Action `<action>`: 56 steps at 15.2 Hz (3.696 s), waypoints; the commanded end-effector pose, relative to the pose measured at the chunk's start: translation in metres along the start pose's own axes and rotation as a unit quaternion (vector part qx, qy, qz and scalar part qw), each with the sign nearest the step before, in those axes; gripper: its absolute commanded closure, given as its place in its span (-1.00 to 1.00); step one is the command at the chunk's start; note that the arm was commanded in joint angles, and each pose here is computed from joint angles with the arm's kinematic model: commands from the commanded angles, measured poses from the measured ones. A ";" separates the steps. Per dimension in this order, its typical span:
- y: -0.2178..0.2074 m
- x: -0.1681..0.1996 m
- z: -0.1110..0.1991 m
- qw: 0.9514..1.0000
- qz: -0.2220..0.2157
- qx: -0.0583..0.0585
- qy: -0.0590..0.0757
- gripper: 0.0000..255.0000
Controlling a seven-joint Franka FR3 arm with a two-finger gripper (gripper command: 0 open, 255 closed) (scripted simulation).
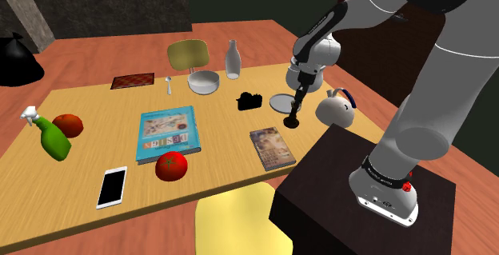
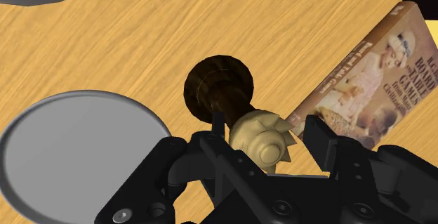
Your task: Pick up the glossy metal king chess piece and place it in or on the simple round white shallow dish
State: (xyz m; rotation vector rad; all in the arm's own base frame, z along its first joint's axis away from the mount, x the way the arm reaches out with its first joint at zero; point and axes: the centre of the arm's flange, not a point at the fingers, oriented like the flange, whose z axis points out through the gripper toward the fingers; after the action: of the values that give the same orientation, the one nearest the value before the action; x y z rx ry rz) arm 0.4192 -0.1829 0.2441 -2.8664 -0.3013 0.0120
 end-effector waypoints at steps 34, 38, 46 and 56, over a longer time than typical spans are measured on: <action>0.029 0.042 -0.138 1.000 0.000 0.000 0.000 1.00; 0.065 0.069 -0.165 1.000 0.000 0.000 0.000 1.00; 0.106 0.094 -0.171 1.000 0.000 0.000 0.000 1.00; 0.119 0.093 -0.120 1.000 0.000 0.000 0.000 1.00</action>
State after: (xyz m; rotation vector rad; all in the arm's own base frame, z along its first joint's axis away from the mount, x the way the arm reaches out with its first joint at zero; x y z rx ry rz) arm 0.5389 -0.3072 0.3352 -2.8661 -0.3013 0.0128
